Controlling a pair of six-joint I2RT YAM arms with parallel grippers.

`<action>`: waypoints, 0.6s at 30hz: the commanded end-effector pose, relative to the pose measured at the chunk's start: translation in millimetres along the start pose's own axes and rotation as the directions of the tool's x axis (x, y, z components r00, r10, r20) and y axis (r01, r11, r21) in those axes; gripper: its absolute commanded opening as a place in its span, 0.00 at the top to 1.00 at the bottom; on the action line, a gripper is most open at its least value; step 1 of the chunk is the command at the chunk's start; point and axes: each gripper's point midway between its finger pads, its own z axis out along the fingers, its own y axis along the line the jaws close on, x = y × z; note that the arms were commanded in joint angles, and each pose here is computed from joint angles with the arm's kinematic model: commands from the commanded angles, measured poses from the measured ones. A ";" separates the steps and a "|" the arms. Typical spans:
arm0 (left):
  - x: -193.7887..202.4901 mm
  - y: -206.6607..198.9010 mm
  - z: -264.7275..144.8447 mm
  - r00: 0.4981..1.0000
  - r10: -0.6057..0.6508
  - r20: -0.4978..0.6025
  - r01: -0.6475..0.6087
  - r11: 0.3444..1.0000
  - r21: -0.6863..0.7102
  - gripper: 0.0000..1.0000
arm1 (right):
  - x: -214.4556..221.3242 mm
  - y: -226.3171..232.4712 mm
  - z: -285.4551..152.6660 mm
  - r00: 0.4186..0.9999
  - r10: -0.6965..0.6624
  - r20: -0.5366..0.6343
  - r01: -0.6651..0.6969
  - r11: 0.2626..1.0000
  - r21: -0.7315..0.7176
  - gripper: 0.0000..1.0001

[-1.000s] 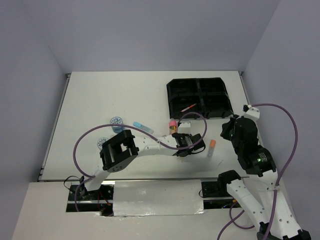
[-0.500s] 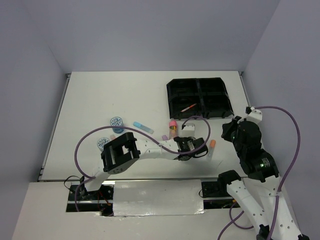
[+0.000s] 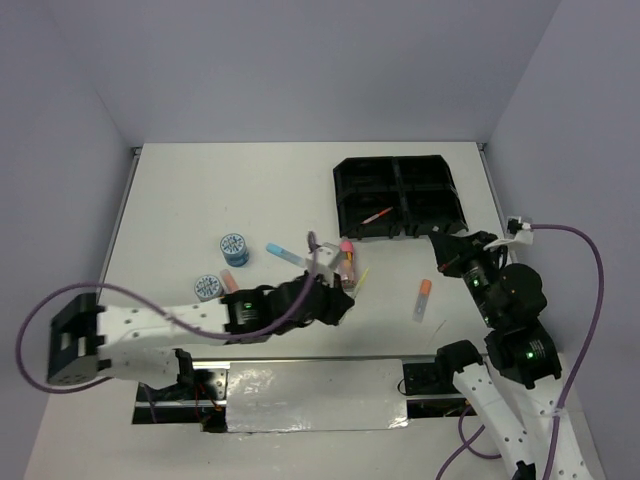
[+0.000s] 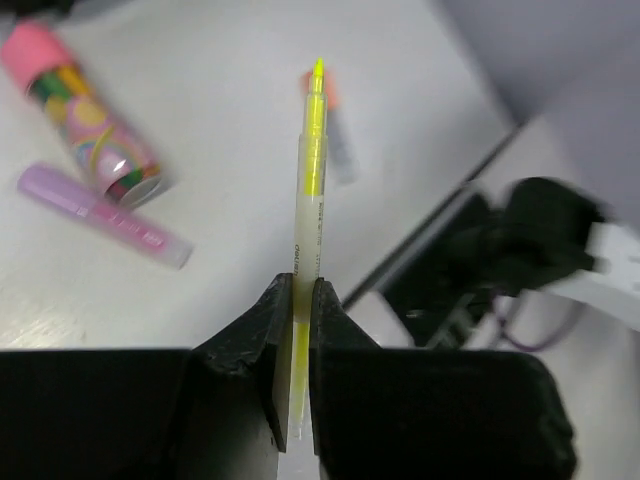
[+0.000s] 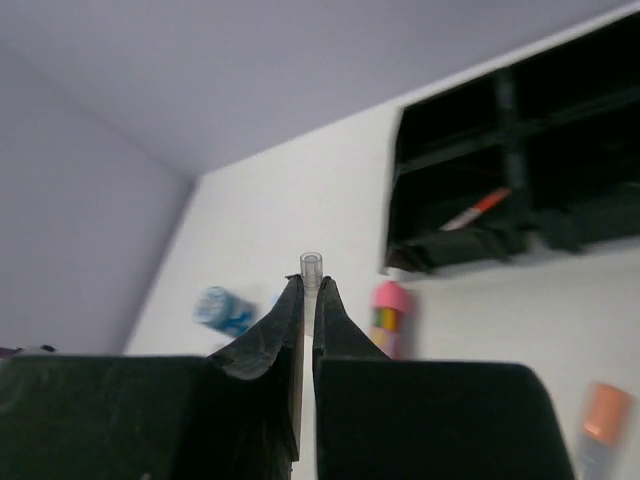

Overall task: Sort the stationery into containers
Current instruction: Pick up the pen from the center of the board, then close the pen cap on the pen.

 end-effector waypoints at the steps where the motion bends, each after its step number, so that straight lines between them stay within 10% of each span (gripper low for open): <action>1: -42.1 -34.6 -45.2 0.977 0.017 0.211 -0.078 0.955 0.285 1.00 | -5.4 61.8 5.0 0.993 0.115 0.006 -0.107 0.939 -0.328 1.00; 6: -50.1 -20.7 -89.3 0.941 -0.091 0.325 -0.048 0.918 0.394 1.00 | 1.3 92.4 6.6 0.950 0.309 -0.052 -0.288 0.793 -0.536 1.00; 18: -80.1 -29.7 -112.6 0.885 -0.214 0.414 -0.008 0.881 0.473 1.00 | 5.0 107.8 7.1 0.913 0.400 -0.080 -0.370 0.729 -0.576 1.00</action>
